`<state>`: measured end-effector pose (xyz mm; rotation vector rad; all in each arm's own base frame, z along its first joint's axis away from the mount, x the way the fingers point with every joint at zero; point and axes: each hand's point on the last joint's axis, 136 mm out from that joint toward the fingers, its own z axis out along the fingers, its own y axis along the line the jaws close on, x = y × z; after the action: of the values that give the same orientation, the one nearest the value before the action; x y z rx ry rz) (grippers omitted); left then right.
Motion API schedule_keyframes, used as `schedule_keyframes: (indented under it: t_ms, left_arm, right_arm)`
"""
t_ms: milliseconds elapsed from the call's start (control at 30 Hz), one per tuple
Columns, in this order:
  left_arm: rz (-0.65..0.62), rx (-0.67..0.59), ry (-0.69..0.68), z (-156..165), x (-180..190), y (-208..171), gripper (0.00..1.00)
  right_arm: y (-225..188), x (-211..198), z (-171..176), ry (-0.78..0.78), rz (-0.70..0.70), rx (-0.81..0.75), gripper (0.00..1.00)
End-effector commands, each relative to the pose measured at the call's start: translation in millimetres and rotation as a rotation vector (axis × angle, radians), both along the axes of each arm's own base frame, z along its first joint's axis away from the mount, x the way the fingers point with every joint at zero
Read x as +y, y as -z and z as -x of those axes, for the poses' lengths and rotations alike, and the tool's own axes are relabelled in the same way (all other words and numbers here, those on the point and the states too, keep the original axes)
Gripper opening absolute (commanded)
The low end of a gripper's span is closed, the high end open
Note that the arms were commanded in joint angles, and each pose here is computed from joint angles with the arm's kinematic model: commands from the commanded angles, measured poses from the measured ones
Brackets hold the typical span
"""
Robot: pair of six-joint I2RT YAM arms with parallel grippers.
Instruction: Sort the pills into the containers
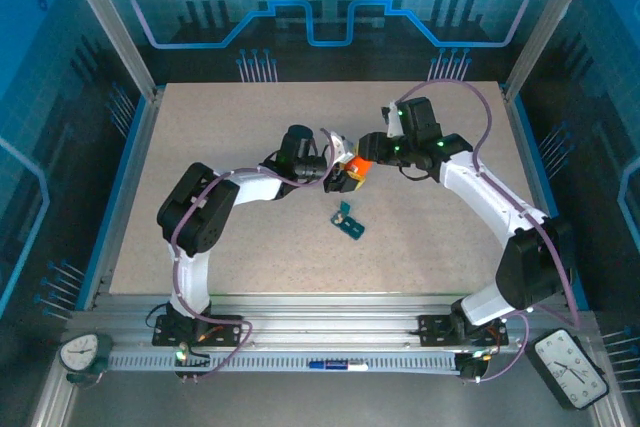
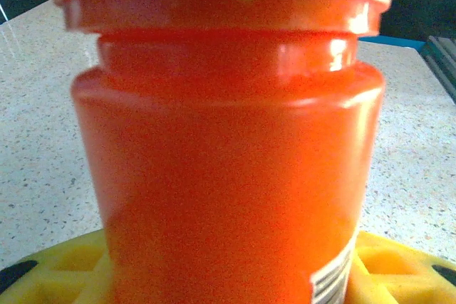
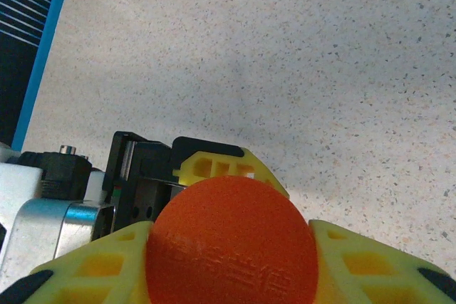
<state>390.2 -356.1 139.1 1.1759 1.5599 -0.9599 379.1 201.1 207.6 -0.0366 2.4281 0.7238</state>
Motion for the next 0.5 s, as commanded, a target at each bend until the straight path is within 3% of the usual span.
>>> schedule_keyframes:
  t_ms: [0,267,467]
  left_arm:
    - [0.101,-0.19,0.033,1,-11,-56,0.0]
    - [0.182,-0.109,0.031,-8,3,-61,0.0]
    - [0.256,-0.015,0.1,-6,14,-73,0.0]
  right_arm:
    - [-10,5,3,0.005,-0.034,0.02,0.26]
    - [-85,-18,-10,0.008,-0.144,-0.112,0.71]
    - [-122,-34,0,-0.06,-0.192,-0.282,0.83]
